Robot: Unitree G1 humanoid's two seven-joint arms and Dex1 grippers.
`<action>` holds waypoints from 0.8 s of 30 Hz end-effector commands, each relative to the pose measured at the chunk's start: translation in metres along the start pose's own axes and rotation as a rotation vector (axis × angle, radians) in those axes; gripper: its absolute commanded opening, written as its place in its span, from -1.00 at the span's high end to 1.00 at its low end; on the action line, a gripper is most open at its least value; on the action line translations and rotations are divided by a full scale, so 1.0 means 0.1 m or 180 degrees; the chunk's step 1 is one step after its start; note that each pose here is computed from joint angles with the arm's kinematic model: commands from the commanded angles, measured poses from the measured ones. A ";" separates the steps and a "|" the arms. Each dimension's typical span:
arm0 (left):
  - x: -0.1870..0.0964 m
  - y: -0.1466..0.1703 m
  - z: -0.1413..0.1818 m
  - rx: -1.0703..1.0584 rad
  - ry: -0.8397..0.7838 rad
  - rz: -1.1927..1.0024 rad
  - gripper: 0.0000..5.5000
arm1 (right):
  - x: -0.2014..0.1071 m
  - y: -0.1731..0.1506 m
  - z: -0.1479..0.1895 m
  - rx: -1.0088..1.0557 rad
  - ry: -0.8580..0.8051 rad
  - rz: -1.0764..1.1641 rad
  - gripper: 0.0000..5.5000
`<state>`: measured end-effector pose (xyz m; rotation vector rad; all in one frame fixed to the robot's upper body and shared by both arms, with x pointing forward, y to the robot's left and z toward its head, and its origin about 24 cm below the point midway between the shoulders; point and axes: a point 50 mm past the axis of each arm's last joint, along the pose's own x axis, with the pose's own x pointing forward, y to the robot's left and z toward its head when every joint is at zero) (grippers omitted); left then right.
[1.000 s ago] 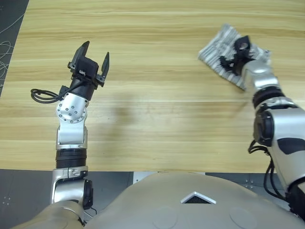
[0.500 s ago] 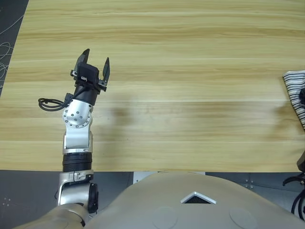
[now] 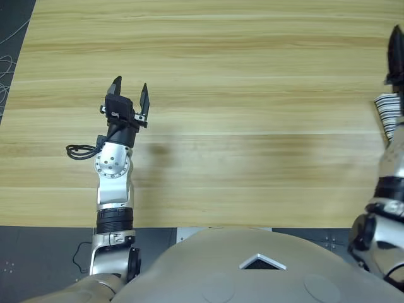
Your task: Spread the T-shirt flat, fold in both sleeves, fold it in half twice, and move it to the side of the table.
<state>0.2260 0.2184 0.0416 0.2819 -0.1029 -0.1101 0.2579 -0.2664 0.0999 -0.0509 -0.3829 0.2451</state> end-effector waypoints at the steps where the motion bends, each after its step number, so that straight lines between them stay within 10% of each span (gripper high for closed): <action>1: -0.09 -0.18 0.07 -0.0114 -0.0295 -0.0039 -0.02 | -0.30 0.54 -0.31 0.0210 0.0174 0.0153 -0.25; 8: -0.37 -0.51 0.08 -0.0085 -0.0556 -0.0098 -0.02 | -0.76 0.98 -0.59 -0.0282 0.0356 0.0009 -0.25; 24: -0.60 -0.52 -0.05 -0.0225 -0.0236 0.0051 -0.02 | -0.69 1.19 -0.61 -0.0069 0.0533 -0.0163 -0.13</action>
